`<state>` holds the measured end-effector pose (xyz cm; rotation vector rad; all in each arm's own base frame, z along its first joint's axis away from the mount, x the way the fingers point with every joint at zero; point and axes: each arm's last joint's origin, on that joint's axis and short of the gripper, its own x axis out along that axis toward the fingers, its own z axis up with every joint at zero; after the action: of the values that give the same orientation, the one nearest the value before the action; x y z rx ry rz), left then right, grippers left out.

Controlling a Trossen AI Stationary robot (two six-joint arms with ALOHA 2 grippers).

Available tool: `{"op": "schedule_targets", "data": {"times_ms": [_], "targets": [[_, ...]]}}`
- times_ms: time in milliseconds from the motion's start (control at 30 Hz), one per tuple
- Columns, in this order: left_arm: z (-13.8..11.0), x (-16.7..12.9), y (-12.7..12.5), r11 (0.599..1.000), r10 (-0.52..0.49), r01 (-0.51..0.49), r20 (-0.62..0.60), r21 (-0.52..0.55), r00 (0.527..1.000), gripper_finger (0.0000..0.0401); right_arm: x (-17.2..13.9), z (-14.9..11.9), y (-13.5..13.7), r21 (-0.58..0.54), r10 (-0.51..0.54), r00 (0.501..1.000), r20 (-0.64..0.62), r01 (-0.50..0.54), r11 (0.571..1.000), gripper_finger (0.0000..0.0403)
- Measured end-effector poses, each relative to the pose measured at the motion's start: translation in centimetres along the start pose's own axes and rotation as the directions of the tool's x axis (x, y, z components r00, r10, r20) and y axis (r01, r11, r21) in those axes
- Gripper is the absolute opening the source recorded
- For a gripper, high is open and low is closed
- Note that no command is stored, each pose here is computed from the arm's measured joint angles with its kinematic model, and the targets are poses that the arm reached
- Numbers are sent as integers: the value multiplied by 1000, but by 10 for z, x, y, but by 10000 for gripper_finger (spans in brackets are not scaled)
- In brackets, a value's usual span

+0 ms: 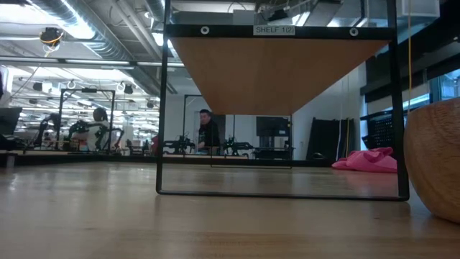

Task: Stack small to large cups/mugs on shelf
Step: Put the dark blue cup on the shelf

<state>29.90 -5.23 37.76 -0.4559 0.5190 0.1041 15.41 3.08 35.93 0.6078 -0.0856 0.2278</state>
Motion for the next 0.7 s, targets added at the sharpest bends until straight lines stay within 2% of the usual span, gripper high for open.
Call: {"op": "schedule_targets", "data": {"times_ms": [100, 167, 300, 433, 567, 700], "targets": [[-23, -15, 22, 998, -21, 20, -17, -61, 1000, 24, 3, 6, 11, 9, 95, 992, 87, -96, 995, 8], [-39, -33, 30, 993, -40, 37, -27, -116, 999, 18, 4, 5, 14, 19, 87, 990, 112, -90, 996, 8], [-66, -72, 37, 971, -88, 75, -50, -227, 995, 10, 15, -7, 12, 35, -17, 995, 94, 14, 999, 8], [-83, -106, 38, 934, -93, 53, -97, -354, 991, 18, 31, -22, 8, 55, -108, 992, 60, 105, 993, 8], [-90, -126, 29, 922, -141, 83, -129, -378, 981, 43, 47, -36, 3, 77, -213, 976, 44, 209, 975, 8], [-94, -135, 16, 927, -166, 82, -205, -365, 965, 63, 64, -35, 8, 54, -280, 958, 59, 277, 959, 8]]}}
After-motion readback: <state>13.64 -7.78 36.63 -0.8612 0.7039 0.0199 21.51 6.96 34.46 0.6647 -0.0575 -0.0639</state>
